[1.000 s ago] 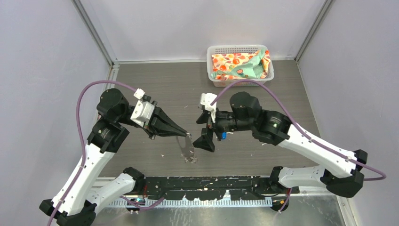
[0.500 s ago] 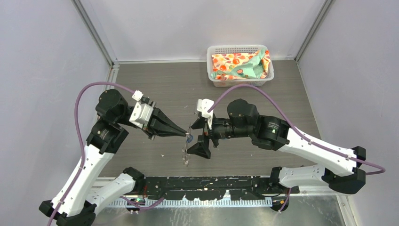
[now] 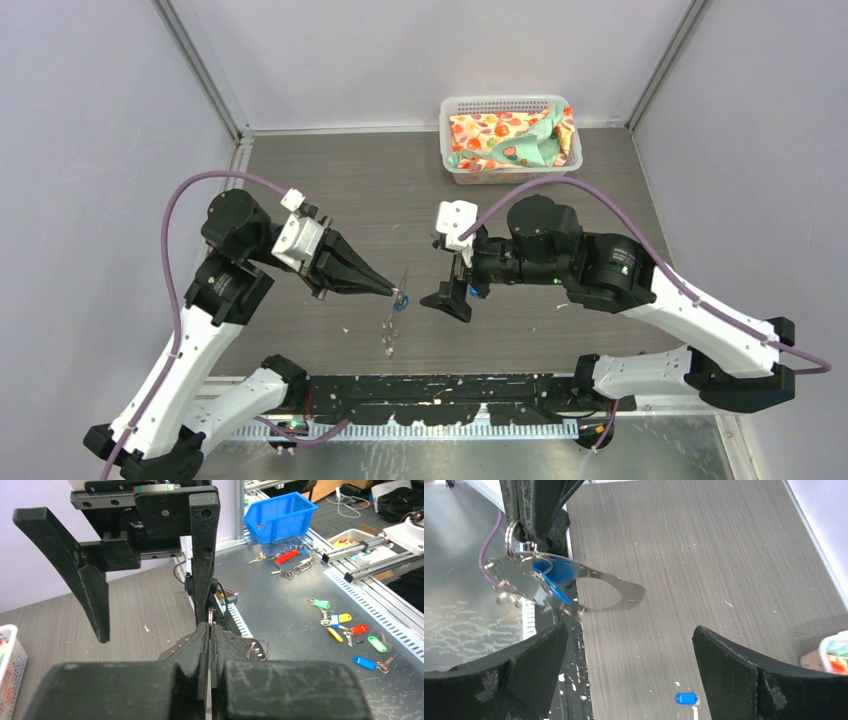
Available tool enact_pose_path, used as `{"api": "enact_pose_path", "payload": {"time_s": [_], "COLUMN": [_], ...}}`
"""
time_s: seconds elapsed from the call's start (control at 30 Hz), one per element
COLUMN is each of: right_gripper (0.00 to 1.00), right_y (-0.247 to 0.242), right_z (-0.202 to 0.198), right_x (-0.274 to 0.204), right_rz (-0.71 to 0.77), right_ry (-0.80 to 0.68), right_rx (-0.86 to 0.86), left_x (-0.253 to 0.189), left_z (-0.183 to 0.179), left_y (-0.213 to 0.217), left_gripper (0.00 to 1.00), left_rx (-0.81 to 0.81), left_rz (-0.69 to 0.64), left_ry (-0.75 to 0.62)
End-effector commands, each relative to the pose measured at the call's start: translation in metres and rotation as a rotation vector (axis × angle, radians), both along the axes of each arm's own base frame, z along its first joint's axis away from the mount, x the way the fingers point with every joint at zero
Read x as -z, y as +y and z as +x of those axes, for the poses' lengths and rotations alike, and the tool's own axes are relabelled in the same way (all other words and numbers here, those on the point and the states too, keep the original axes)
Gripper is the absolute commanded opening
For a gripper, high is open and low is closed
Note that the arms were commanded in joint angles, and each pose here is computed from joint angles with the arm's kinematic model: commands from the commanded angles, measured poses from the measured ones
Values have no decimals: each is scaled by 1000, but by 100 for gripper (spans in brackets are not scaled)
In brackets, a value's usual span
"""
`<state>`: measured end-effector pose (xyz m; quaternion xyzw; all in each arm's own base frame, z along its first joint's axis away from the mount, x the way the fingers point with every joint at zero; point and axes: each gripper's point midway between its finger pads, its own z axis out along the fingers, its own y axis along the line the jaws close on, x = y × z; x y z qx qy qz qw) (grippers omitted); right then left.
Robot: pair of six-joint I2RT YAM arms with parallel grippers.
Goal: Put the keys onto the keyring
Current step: Adjust the key on the keyring.
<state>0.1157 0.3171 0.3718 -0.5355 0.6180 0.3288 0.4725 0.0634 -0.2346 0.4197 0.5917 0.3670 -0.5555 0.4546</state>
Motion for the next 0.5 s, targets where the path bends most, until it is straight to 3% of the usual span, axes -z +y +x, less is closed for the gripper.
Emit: {"api": "enact_pose_path", "payload": {"time_s": [0.0, 0.13, 0.47], "right_gripper": [100, 100, 98], "right_y": [-4, 16, 35], "right_z": [-6, -10, -37], "right_x": [-13, -12, -20], "right_rz": [-50, -91, -20], "right_ry": [-96, -112, -66], "right_rx": [-96, -205, -415], "left_x": [-16, -18, -19], "left_z": [-16, -19, -26], "left_y": [7, 7, 11], "left_gripper": [0, 0, 0], "left_rx": [64, 88, 113], "left_rz": [-24, -19, -12], "left_ry": [-51, -38, -38]}}
